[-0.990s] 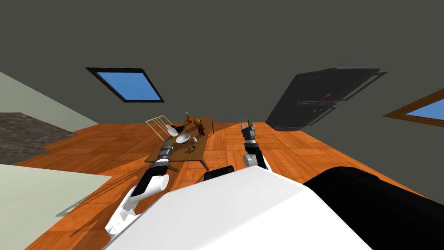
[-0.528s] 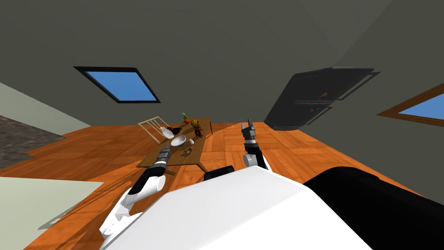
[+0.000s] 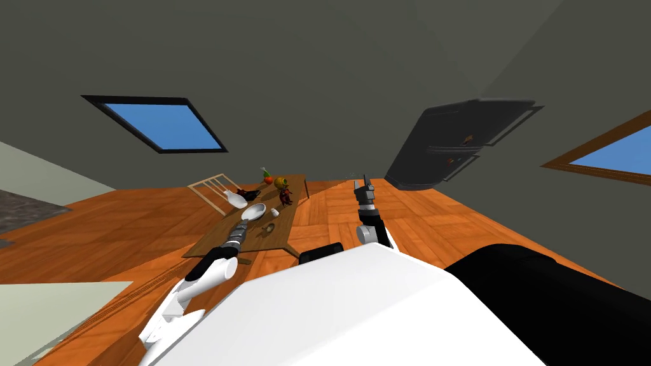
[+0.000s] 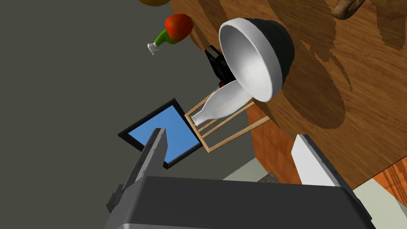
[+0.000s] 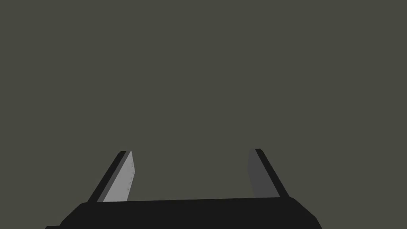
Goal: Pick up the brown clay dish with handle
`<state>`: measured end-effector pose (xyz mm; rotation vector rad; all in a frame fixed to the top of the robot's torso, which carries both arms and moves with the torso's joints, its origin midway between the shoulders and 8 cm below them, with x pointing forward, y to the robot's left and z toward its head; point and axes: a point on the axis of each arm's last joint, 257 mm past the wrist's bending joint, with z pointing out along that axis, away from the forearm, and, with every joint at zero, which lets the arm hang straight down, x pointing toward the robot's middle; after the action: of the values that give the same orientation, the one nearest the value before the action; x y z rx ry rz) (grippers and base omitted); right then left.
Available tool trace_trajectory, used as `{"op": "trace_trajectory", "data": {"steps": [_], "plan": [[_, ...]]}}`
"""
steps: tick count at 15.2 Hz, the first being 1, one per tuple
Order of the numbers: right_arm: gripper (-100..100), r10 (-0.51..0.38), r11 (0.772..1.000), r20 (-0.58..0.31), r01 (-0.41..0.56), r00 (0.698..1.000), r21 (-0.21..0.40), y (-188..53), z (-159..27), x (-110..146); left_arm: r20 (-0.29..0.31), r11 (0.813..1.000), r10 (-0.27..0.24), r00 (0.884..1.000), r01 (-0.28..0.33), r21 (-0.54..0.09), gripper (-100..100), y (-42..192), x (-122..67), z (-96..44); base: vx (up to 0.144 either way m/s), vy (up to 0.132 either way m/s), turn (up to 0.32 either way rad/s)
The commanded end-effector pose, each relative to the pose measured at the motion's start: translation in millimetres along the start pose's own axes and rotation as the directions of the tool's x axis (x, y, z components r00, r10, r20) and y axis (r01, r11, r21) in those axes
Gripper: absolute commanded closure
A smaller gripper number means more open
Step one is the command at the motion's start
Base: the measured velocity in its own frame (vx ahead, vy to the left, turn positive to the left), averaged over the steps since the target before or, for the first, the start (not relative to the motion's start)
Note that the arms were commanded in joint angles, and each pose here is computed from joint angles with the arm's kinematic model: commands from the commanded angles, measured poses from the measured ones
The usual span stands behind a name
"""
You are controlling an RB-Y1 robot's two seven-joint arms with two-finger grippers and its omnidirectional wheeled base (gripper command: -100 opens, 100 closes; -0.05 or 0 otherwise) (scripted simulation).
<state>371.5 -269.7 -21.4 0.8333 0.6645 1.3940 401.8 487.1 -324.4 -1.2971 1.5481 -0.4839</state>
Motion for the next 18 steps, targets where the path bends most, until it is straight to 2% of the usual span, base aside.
{"op": "trace_trajectory", "data": {"steps": [1, 2, 4, 5, 6, 7, 9, 10, 12, 13, 15, 16, 17, 18], "plan": [[0, 0.000, 1.000, 0.000, 0.000, 1.000, 0.000, 0, 0.0, 0, -0.007, 0.997, 0.012, 1.000, -0.012, -0.074, -100, 25, -8.0, 5.2, 0.097, -0.053, -0.084], [0, 0.000, 1.000, 0.000, 0.000, 1.000, 0.000, 0, 0.0, 0, -0.014, 0.995, 0.010, 1.000, -0.011, -0.101, -100, 34, -6.1, 4.9, 0.097, -0.053, -0.063], [0, 0.000, 1.000, 0.000, 0.000, 1.000, 0.000, 0, 0.0, 0, -0.017, 0.994, 0.010, 1.000, -0.012, -0.110, -100, 36, -5.3, 4.6, 0.053, -0.024, -0.001], [0, 0.000, 1.000, 0.000, 0.000, 1.000, 0.000, 0, 0.0, 0, -0.024, 0.986, 0.013, 1.000, -0.016, -0.163, -100, 54, -9.6, 5.8, 0.052, -0.020, -0.045], [0, 0.000, 1.000, 0.000, 0.000, 1.000, 0.000, 0, 0.0, 0, -0.030, 0.984, 0.012, 0.999, -0.017, -0.180, -100, 59, -8.0, 5.0, 0.066, -0.022, -0.060], [0, 0.000, 1.000, 0.000, 0.000, 1.000, 0.000, 0, 0.0, 0, -0.033, 0.975, 0.013, 0.999, -0.020, -0.220, -100, 74, -12.8, 5.7, 0.082, -0.039, -0.076], [0, 0.000, 1.000, 0.000, 0.000, 1.000, 0.000, 0, 0.0, 0, -0.045, 0.969, 0.010, 0.999, -0.021, -0.247, -100, 81, -10.0, 3.9, 0.088, -0.023, -0.033], [0, 0.000, 1.000, 0.000, 0.000, 1.000, 0.000, 0, 0.0, 0, -0.053, 0.956, 0.008, 0.999, -0.023, -0.293, -100, 97, -13.2, 3.1, 0.087, -0.030, -0.049], [0, 0.000, 1.000, 0.000, 0.000, 1.000, 0.000, 0, 0.0, 0, -0.061, 0.950, 0.005, 0.998, -0.024, -0.311, -100, 102, -11.1, 1.5, 0.083, -0.019, -0.031], [0, 0.000, 1.000, 0.000, 0.000, 1.000, 0.000, 0, 0.0, 0, -0.071, 0.934, 0.000, 0.997, -0.025, -0.356, -100, 118, -13.4, -0.5, 0.073, -0.004, -0.041], [0, 0.000, 1.000, 0.000, 0.000, 1.000, 0.000, 0, 0.0, 0, -0.078, 0.928, -0.003, 0.997, -0.026, -0.372, -100, 122, -11.5, -2.2, 0.071, -0.002, -0.036], [0, 0.000, 1.000, 0.000, 0.000, 1.000, 0.000, 0, 0.0, 0, -0.088, 0.910, -0.011, 0.996, -0.026, -0.413, -100, 137, -13.1, -4.9, 0.072, -0.004, -0.050], [0, 0.000, 1.000, 0.000, 0.000, 1.000, 0.000, 0, 0.0, 0, -0.096, 0.903, -0.015, 0.995, -0.028, -0.429, -100, 142, -11.0, -7.0, 0.086, -0.009, -0.053], [0, 0.000, 1.000, 0.000, 0.000, 1.000, 0.000, 0, 0.0, 0, -0.096, 0.903, -0.015, 0.995, -0.028, -0.429, -100, 142, -11.0, -7.0, 0.068, -0.009, -0.011]]}}
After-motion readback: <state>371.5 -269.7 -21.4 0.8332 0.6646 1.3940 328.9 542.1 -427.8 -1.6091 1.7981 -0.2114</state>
